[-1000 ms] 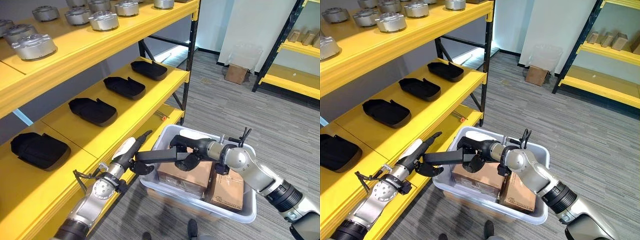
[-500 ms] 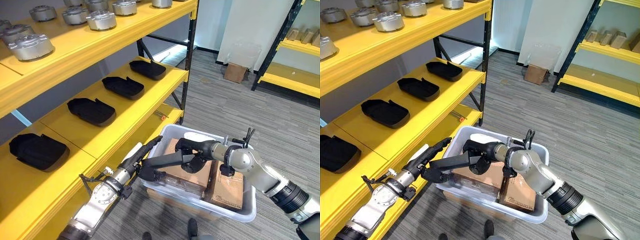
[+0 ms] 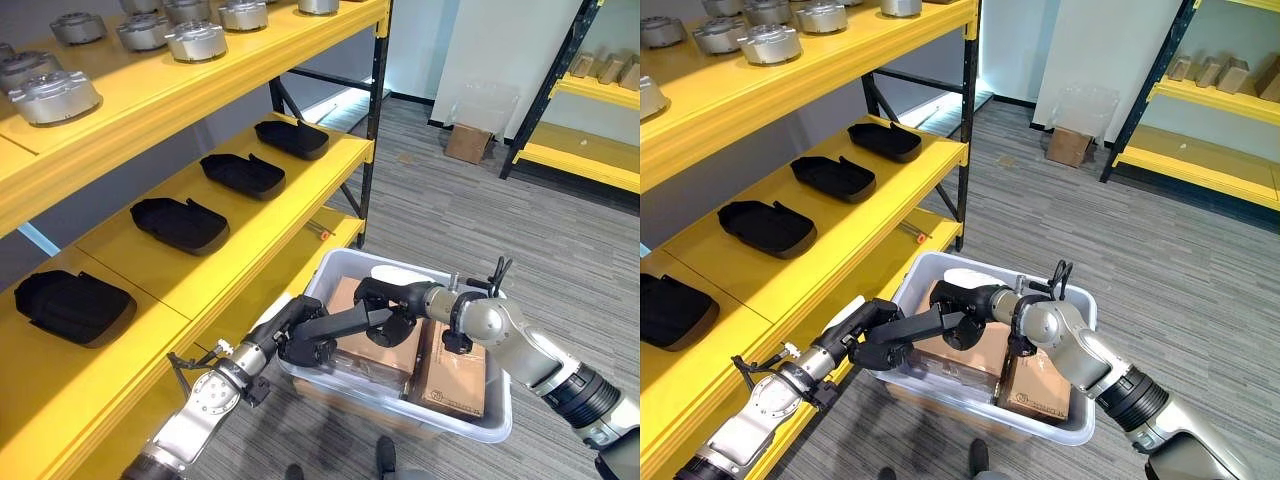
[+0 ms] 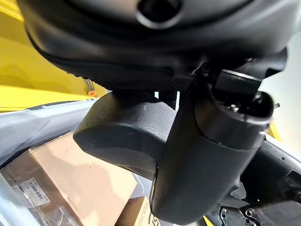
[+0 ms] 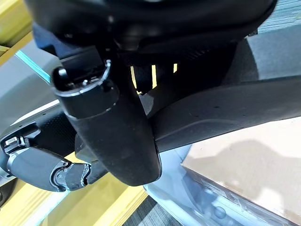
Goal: Move parts from the plastic box to the shelf.
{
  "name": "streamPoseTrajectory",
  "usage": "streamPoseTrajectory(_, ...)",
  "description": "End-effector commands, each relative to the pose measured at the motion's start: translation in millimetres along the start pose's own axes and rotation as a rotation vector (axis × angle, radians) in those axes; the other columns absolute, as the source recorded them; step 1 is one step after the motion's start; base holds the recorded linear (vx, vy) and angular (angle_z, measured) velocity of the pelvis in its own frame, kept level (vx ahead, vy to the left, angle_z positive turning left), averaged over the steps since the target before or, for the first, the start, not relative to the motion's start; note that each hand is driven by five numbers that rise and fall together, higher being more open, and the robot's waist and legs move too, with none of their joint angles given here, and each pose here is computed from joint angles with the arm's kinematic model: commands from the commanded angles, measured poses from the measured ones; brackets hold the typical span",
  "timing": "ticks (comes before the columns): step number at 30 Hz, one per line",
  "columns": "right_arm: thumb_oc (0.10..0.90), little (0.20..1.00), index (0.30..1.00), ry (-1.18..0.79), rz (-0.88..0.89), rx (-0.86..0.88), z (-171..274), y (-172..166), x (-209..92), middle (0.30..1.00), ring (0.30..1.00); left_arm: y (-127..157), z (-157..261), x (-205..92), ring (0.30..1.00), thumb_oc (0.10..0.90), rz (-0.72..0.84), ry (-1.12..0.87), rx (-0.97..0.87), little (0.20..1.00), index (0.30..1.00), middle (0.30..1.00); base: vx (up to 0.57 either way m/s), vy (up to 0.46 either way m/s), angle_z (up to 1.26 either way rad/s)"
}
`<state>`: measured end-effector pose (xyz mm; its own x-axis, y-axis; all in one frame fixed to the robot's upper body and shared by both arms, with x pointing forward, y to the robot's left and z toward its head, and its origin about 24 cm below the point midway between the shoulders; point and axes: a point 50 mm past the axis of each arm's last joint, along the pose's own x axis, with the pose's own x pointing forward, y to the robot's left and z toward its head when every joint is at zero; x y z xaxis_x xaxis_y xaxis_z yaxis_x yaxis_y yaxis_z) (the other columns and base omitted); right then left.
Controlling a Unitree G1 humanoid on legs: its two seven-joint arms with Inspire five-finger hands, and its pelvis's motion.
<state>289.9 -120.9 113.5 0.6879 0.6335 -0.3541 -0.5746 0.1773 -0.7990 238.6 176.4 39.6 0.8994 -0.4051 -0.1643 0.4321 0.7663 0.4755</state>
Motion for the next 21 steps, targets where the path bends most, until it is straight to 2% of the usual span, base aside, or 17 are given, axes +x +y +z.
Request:
streamPoseTrajectory(1, 0.400, 0.300, 0.300, -0.393, -0.257, -0.024, 78.7, -46.9, -2.1, 0.300, 0.300, -8.4, 67.7, 23.8, 0.300, 0.400, -0.025, -0.339, 0.005, 0.300, 0.300, 0.300, 0.00, 0.000, 0.00)
streamPoseTrajectory(12, 0.400, 0.300, 0.300, -0.411, -0.297, 0.008, 81.3, -52.7, -2.7, 0.300, 0.300, -2.7, 69.0, 25.3, 0.300, 0.400, 0.048, -0.333, 0.038, 0.300, 0.300, 0.300, 0.00, 0.000, 0.00)
streamPoseTrajectory(17, 0.400, 0.300, 0.300, -0.429, -0.273, 0.074, 82.3, -50.2, -2.7, 0.300, 0.300, -6.0, 73.6, 24.4, 0.300, 0.400, -0.033, -0.351, -0.006, 0.300, 0.300, 0.300, 0.00, 0.000, 0.00)
streamPoseTrajectory(18, 0.900, 1.000, 1.000, -0.446, -0.269, 0.107, 84.7, -48.7, -2.5, 1.000, 1.000, -8.8, 77.4, 24.1, 0.300, 0.400, -0.068, -0.360, -0.085, 0.300, 0.300, 0.300, 0.00, 0.000, 0.00)
streamPoseTrajectory(21, 0.900, 1.000, 1.000, -0.453, -0.227, 0.177, 86.4, -45.0, 1.7, 1.000, 1.000, -13.5, 77.8, 25.5, 0.300, 0.400, -0.071, -0.340, -0.147, 0.300, 0.300, 0.300, 0.00, 0.000, 0.00)
